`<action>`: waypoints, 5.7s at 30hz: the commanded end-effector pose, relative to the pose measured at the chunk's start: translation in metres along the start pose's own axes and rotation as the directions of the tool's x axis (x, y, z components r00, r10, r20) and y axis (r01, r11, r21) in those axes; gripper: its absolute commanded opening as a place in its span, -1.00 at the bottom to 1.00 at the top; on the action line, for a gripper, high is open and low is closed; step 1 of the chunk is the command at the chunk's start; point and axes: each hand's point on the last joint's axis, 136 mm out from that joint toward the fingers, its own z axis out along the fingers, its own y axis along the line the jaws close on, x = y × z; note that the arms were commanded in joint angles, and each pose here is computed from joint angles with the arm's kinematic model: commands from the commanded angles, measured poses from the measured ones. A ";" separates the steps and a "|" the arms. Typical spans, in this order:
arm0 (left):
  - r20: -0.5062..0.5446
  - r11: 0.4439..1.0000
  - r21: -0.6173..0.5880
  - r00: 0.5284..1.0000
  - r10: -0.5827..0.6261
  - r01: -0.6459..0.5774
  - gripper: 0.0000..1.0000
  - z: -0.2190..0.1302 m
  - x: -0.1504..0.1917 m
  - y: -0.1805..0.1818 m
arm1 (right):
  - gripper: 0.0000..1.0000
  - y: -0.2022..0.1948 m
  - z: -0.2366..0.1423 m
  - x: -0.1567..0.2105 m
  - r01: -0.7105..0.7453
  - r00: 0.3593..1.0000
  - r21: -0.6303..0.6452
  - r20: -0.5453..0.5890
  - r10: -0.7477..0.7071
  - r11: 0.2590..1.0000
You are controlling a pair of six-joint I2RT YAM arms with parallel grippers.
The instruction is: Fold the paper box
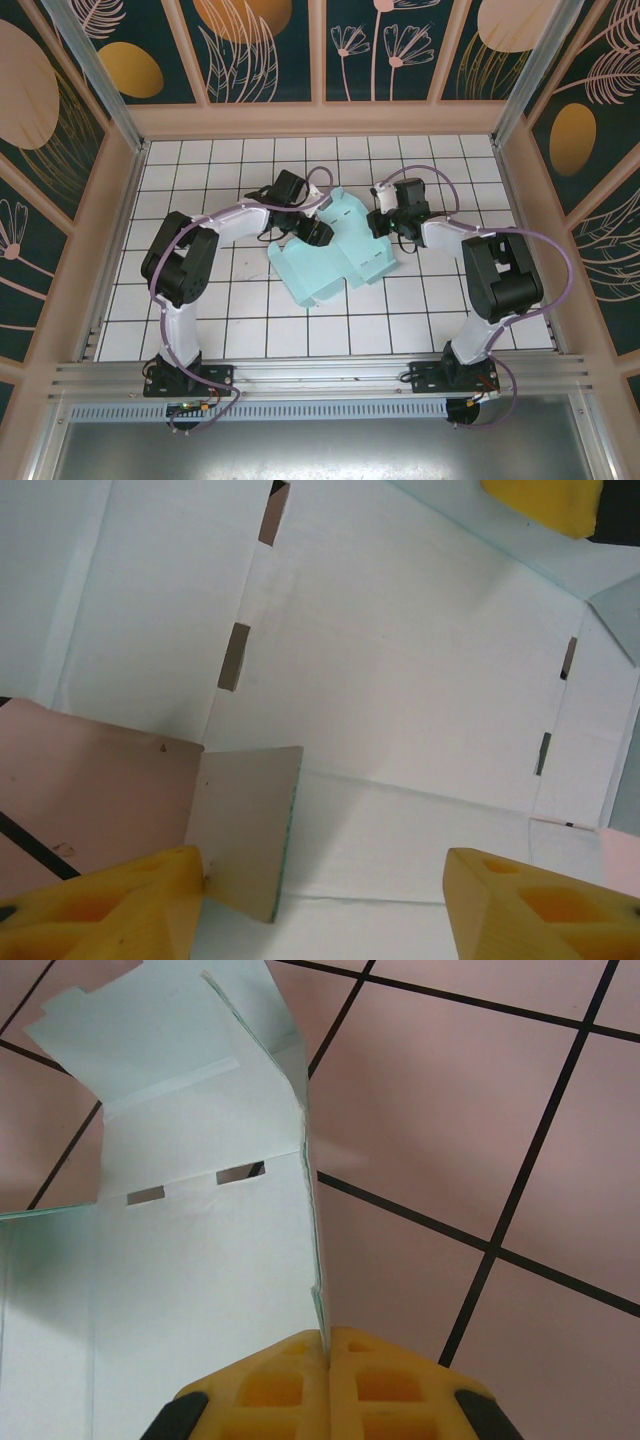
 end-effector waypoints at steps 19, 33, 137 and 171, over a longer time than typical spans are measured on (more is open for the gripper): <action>-0.249 0.999 -0.042 0.969 0.011 -0.022 0.07 0.053 0.051 0.004 | -1.00 0.006 0.013 -0.014 0.005 1.000 0.002 0.020 -0.005 1.000; -0.097 0.993 -0.110 0.994 -0.052 0.042 -0.01 0.028 0.000 -0.017 | -1.00 -0.003 0.014 -0.006 -0.032 0.999 0.044 -0.010 0.032 0.999; -0.021 0.971 -0.117 0.977 -0.213 0.209 0.04 0.024 -0.038 0.014 | -1.00 -0.005 0.004 0.002 -0.036 0.999 0.071 -0.024 0.038 0.997; -0.054 0.951 -0.080 0.951 -0.303 0.299 0.14 0.062 0.022 0.001 | -1.00 -0.001 0.007 0.000 -0.031 0.999 0.064 -0.021 0.032 0.997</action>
